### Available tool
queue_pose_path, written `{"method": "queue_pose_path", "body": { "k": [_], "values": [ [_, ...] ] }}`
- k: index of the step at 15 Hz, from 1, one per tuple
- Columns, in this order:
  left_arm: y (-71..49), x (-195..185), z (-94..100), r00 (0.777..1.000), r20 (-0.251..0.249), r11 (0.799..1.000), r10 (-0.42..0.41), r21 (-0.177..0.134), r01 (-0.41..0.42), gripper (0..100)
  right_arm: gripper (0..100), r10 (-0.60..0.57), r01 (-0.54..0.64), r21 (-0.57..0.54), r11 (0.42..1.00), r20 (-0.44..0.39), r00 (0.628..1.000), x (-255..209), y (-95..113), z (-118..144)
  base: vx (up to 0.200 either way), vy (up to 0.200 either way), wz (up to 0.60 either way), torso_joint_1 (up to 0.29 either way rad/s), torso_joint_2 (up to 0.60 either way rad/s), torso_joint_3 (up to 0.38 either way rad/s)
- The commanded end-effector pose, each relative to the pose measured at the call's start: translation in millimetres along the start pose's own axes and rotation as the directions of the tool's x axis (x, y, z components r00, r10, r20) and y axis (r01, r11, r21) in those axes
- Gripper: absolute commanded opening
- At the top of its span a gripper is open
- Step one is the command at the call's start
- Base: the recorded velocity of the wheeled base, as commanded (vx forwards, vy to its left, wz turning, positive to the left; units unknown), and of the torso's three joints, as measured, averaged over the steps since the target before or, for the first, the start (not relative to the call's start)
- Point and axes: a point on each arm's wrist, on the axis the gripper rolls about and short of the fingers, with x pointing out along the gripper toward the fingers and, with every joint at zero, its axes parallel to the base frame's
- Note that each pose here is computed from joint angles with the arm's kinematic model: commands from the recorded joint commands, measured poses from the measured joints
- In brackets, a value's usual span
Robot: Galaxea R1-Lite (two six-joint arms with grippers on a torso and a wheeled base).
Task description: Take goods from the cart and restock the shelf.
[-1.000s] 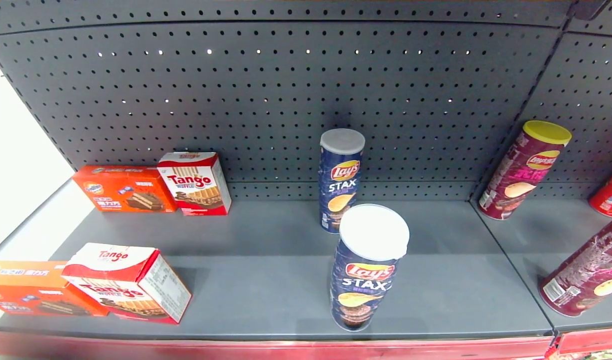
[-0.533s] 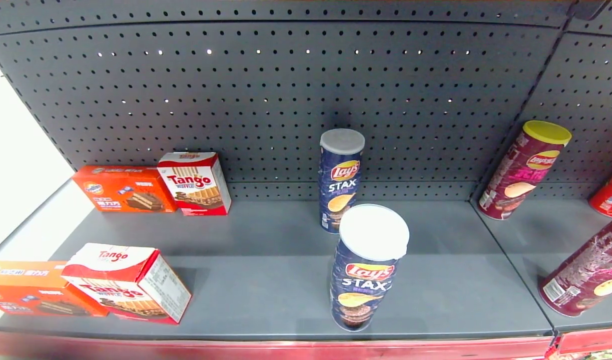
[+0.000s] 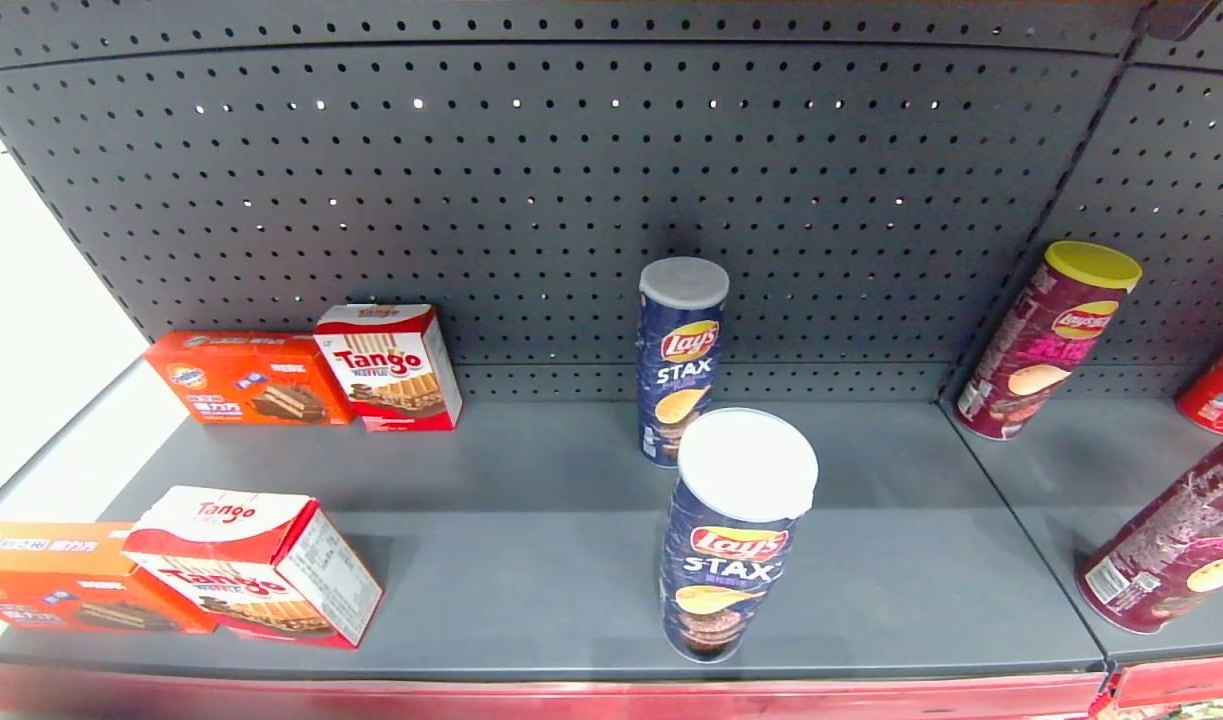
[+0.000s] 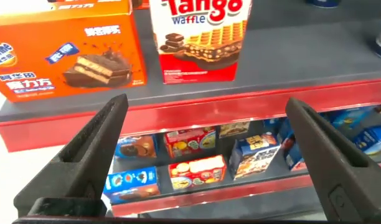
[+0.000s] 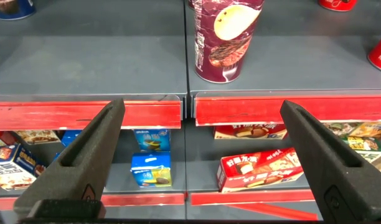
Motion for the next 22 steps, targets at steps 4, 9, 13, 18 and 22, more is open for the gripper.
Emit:
{"method": "queue_pose_path", "body": {
  "k": [4,9,13,18,22],
  "values": [
    [-0.4,1,0.6,0.998,-0.018,0.998,-0.068,-0.004,0.068,100,100,0.116,-0.115,0.027,0.993,-0.032,0.993,21,2,83,0.0,0.0,0.0,0.0,0.0,0.0],
    [0.2,1,0.7,0.996,-0.018,0.996,-0.088,-0.004,0.088,100,100,0.533,-0.558,-0.117,0.821,-0.192,0.824,80,28,122,0.0,0.0,0.0,0.0,0.0,0.0],
    [0.4,1,0.7,0.996,-0.018,0.997,-0.083,-0.007,0.083,100,100,0.642,-0.704,-0.136,0.697,-0.319,0.697,122,82,116,0.0,0.0,0.0,0.0,0.0,0.0],
    [0.3,1,0.7,0.996,-0.018,0.996,-0.089,-0.01,0.089,100,100,0.608,-0.722,-0.12,0.682,-0.457,0.65,151,108,98,0.0,0.0,0.0,0.0,0.0,0.0],
    [0.2,1,0.7,0.996,-0.018,0.996,-0.091,-0.011,0.091,100,100,0.553,-0.676,-0.146,0.722,-0.465,0.691,178,127,105,0.0,0.0,0.0,0.0,0.0,0.0]
  ]
}}
